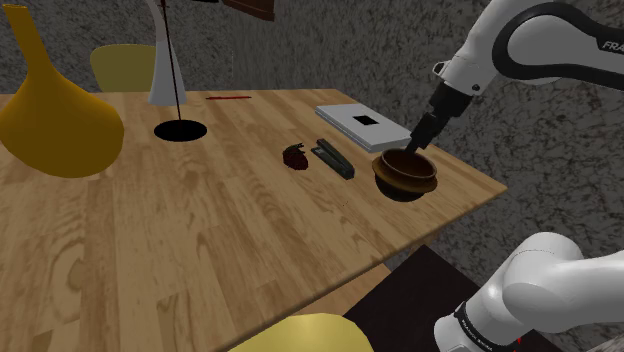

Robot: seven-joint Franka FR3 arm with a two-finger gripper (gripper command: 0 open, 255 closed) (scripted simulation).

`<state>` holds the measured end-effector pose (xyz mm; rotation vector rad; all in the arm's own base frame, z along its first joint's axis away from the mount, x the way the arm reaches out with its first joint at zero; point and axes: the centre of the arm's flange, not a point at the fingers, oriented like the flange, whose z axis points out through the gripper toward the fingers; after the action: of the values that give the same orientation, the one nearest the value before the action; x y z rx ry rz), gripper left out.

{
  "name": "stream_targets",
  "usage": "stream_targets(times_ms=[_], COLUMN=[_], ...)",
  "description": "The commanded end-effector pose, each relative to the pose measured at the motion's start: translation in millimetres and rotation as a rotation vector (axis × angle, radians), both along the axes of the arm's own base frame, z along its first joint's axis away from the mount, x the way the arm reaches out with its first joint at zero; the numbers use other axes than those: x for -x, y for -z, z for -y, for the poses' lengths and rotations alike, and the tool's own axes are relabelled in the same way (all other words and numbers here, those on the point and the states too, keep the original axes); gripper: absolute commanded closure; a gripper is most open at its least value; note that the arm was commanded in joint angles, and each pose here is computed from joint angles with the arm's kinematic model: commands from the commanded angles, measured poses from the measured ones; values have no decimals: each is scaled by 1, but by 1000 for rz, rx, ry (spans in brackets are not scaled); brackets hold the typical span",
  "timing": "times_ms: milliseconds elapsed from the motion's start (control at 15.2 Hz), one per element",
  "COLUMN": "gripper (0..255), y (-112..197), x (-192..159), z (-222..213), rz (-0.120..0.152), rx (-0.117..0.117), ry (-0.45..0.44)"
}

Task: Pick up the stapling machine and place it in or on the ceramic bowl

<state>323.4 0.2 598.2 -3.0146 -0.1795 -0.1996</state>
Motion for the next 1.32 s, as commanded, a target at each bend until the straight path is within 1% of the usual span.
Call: stream_targets(times_ms=[0, 528, 1056, 1254], gripper=[0, 0, 0, 0], y=[0, 28, 69, 81], x=[0, -103, -206, -210], z=[0, -55, -101, -103], rz=[0, -93, -186, -190], rx=[0, 49, 99, 101], ry=[0, 80, 161, 164])
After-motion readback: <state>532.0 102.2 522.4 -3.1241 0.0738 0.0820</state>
